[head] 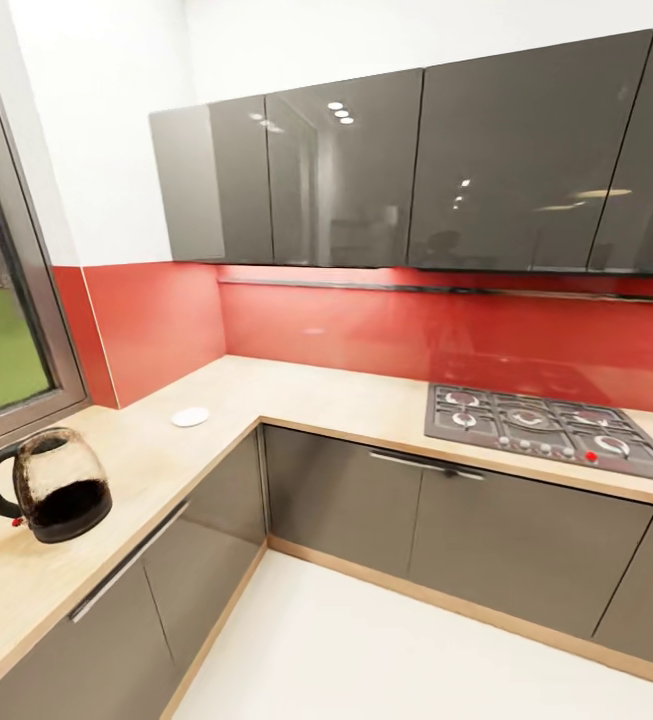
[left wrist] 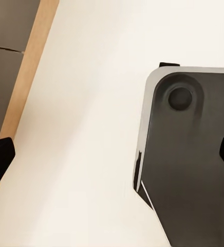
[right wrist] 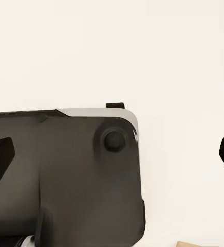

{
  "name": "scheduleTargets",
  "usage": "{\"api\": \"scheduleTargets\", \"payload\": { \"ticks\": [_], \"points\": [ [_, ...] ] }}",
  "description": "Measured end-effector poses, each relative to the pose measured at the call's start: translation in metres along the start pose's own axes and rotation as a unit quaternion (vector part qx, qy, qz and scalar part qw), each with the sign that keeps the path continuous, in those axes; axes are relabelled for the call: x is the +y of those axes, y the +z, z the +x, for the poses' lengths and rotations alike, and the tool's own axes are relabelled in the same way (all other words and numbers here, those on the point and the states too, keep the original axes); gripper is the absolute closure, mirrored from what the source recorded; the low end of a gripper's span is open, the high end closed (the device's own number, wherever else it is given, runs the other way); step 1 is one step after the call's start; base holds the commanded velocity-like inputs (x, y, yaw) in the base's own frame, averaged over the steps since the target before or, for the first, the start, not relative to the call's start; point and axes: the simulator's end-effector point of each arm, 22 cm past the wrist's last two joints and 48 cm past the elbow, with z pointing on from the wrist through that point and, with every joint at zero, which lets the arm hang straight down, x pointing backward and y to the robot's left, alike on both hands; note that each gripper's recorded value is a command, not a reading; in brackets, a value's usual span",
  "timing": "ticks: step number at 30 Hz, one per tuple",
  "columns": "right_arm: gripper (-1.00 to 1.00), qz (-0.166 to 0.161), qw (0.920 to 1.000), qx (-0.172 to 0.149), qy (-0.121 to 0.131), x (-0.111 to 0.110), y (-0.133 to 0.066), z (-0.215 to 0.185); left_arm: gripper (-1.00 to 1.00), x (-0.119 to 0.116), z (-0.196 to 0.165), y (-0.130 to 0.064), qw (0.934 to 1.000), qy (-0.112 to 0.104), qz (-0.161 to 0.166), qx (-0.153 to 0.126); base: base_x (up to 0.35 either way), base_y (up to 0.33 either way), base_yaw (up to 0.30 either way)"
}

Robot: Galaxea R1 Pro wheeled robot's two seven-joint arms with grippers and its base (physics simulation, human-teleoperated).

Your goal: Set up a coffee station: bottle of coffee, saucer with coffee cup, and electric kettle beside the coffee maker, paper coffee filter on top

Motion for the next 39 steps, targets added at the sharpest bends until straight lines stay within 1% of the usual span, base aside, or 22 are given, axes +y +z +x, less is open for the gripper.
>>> {"api": "scheduleTargets", "payload": {
  "ticks": [5,8,25,39],
  "points": [
    [-1.00,0.000,1.0000,0.000,0.000,0.0000,0.0000,0.0000,-1.00,0.0000,-0.0004,0.0000,1.0000,0.000,0.000,0.000,0.289,-0.167,0.006],
    [-1.00,0.000,1.0000,0.000,-0.001,0.0001,0.0000,-0.0001,-1.00,0.0000,-0.0004,0.0000,1.0000,0.000,0.000,0.000,0.284,-0.173,0.157],
    [-1.00,-0.001,1.0000,0.000,-0.002,0.0012,0.0000,-0.0001,-1.00,0.0006,-0.0013,0.0000,1.0000,-0.006,-0.001,-0.003,0.274,-0.178,0.270],
    [-1.00,-0.002,1.0000,0.000,-0.002,0.0021,0.0001,-0.0002,-1.00,0.0006,-0.0030,0.0003,1.0000,-0.006,-0.001,-0.005,0.031,-0.265,0.278]
  ]
}}
